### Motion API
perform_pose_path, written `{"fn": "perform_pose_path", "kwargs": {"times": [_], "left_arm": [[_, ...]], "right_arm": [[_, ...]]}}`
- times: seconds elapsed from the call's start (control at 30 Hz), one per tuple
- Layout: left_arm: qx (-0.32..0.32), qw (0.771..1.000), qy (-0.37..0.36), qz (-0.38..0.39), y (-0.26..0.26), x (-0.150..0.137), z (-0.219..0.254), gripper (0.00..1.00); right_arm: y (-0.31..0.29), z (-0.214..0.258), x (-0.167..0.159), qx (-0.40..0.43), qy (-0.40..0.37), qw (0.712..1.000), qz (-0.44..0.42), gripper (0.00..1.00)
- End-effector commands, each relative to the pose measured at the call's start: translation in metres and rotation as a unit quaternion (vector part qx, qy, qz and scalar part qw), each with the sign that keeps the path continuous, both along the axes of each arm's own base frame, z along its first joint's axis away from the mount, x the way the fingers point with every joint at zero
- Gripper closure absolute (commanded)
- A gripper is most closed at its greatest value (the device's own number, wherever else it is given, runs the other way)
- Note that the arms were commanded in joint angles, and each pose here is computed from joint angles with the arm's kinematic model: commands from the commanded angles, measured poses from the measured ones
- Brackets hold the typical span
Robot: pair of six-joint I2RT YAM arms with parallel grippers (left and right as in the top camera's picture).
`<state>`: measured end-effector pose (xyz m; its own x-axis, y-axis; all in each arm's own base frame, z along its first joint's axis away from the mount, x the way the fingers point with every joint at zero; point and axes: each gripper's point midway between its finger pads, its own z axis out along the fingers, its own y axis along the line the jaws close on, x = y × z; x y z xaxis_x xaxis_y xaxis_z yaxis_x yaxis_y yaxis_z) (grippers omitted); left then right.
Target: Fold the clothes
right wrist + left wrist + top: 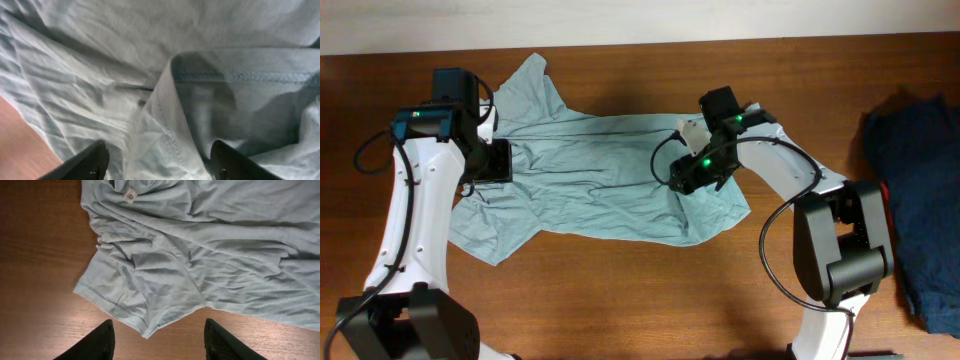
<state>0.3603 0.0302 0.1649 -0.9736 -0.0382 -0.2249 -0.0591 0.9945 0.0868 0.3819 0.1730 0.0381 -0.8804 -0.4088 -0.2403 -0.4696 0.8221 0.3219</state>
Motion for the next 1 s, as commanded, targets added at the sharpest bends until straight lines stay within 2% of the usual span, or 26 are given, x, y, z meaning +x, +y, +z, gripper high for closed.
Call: {"fn": "perform_pose_path", "kwargs": {"times": [0.0, 0.07, 0.1, 0.13, 0.17, 0.37, 0.4, 0.5, 0.7, 0.8, 0.87, 0.97], "left_arm": [[-0.004, 1.000, -0.010, 0.007, 0.001, -0.002, 0.006, 0.43], [-0.004, 1.000, -0.012, 0.007, 0.001, -0.002, 0.006, 0.43], [-0.004, 1.000, -0.012, 0.008, 0.002, -0.002, 0.006, 0.43], [-0.004, 1.000, -0.013, 0.007, 0.001, -0.001, 0.006, 0.43], [-0.004, 1.000, -0.013, 0.007, 0.001, -0.001, 0.006, 0.43], [-0.004, 1.000, -0.018, 0.007, 0.001, 0.001, 0.007, 0.43], [-0.003, 1.000, -0.019, 0.007, 0.002, 0.002, 0.007, 0.43], [-0.003, 1.000, -0.028, 0.007, 0.002, 0.006, 0.008, 0.42], [-0.003, 0.999, -0.034, 0.007, 0.002, 0.009, 0.009, 0.39], [-0.003, 1.000, -0.026, 0.007, 0.002, 0.005, 0.008, 0.38], [-0.003, 1.000, -0.021, 0.007, 0.002, 0.003, 0.007, 0.37], [-0.013, 1.000, -0.010, 0.005, -0.002, -0.003, 0.006, 0.34]], "right_arm": [[-0.003, -0.012, -0.013, -0.014, 0.020, 1.000, 0.007, 0.52], [-0.004, -0.013, -0.021, -0.013, 0.039, 0.999, 0.001, 0.71], [-0.004, -0.013, -0.022, -0.014, 0.042, 0.999, -0.002, 0.75], [-0.007, -0.010, -0.025, -0.016, 0.052, 0.999, -0.009, 0.89], [-0.012, -0.004, -0.025, -0.025, 0.055, 0.998, -0.026, 0.95], [-0.057, 0.044, -0.026, -0.098, 0.040, 0.986, -0.130, 0.96], [-0.074, 0.061, -0.038, -0.127, 0.044, 0.978, -0.157, 0.96], [-0.087, 0.080, -0.069, -0.146, 0.081, 0.968, -0.186, 0.96], [-0.099, 0.083, -0.124, -0.195, 0.204, 0.923, -0.262, 0.96], [-0.108, 0.085, -0.136, -0.223, 0.220, 0.910, -0.272, 0.96], [-0.126, 0.089, -0.145, -0.277, 0.220, 0.893, -0.279, 0.96], [-0.139, 0.090, -0.141, -0.307, 0.200, 0.882, -0.297, 0.96]]}}
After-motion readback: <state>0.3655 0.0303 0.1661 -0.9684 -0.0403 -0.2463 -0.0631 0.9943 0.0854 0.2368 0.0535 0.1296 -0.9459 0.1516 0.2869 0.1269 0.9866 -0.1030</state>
